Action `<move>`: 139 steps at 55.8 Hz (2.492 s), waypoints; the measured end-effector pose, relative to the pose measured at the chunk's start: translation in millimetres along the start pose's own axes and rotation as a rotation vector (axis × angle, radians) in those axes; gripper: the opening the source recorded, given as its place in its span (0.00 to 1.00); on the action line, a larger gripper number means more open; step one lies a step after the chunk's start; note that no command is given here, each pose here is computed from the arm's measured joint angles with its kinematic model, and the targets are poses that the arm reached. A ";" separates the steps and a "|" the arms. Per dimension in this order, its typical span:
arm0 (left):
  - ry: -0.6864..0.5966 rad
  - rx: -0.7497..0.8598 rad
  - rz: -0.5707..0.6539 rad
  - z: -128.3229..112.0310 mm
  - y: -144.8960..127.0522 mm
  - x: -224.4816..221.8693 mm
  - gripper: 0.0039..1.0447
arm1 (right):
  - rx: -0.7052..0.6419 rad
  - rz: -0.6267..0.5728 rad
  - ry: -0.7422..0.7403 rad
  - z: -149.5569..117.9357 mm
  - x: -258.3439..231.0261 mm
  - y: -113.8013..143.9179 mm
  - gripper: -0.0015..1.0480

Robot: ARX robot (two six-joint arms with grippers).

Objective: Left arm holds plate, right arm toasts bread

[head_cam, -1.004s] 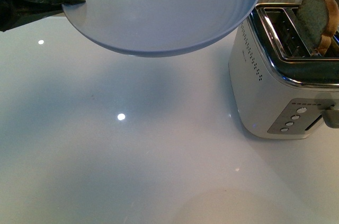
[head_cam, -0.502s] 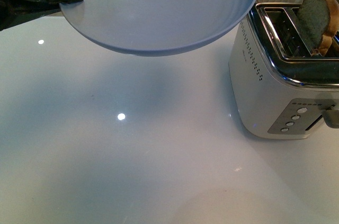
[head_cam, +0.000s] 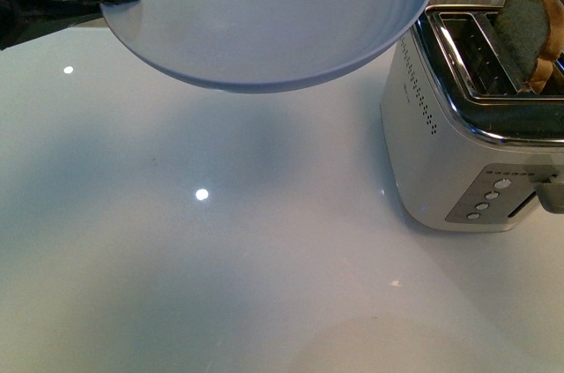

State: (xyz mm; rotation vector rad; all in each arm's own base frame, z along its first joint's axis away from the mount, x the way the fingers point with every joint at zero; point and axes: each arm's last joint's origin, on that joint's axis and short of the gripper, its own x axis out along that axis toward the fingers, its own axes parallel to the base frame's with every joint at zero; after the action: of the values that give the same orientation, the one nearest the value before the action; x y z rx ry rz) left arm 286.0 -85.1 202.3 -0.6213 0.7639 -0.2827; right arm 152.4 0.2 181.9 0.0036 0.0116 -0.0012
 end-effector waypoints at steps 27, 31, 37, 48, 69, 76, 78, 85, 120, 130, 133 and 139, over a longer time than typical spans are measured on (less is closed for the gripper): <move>0.001 0.003 0.005 -0.6 -0.4 -0.4 0.02 | 0.000 0.003 -0.023 -11.2 -23.7 -0.1 0.02; 0.001 0.003 0.005 -0.7 -0.6 -0.3 0.02 | 0.000 0.003 -0.027 -10.5 -26.4 -0.1 0.02; 0.003 0.005 0.003 -1.1 -1.2 -0.2 0.02 | 0.000 0.003 -0.028 -10.1 -29.6 -0.1 0.02; 0.004 0.007 0.002 -1.7 -1.9 0.0 0.02 | 0.000 0.003 -0.031 -9.6 -34.9 -0.1 0.02; 0.006 0.009 0.000 -2.3 -2.7 0.2 0.02 | 0.000 0.003 -0.030 -10.3 -43.5 -0.1 0.02; 0.008 0.010 -0.001 -2.7 -3.1 0.3 0.02 | 0.000 0.002 -0.010 -14.3 -53.7 -0.2 0.02; 0.007 0.010 0.000 -2.6 -3.1 0.3 0.02 | 0.000 0.002 -0.024 -13.4 -54.9 -0.2 0.02; 0.008 0.012 -0.004 -2.7 -3.7 0.0 0.02 | -0.001 0.002 -0.023 -13.5 -55.2 -0.2 0.05; 0.020 0.010 -0.002 -5.9 -0.1 -0.1 0.02 | 0.000 0.002 -0.025 -13.4 -55.3 -0.2 0.92; 0.020 0.013 -0.008 -3.4 4.7 -1.4 0.02 | 0.000 0.002 -0.025 -13.4 -55.3 -0.2 0.92; 0.020 0.016 -0.005 -2.1 9.3 -2.4 0.02 | 0.000 0.002 -0.025 -13.4 -55.3 -0.2 0.92; 0.018 0.008 0.004 1.1 22.1 -3.2 0.02 | 0.000 0.002 -0.025 -13.2 -55.3 -0.2 0.92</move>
State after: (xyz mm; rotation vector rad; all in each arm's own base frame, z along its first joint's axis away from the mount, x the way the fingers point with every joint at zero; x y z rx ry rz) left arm 284.9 -65.9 191.1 -0.6098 0.7813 -0.2879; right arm 97.0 0.1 169.4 0.0033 -0.0135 0.0008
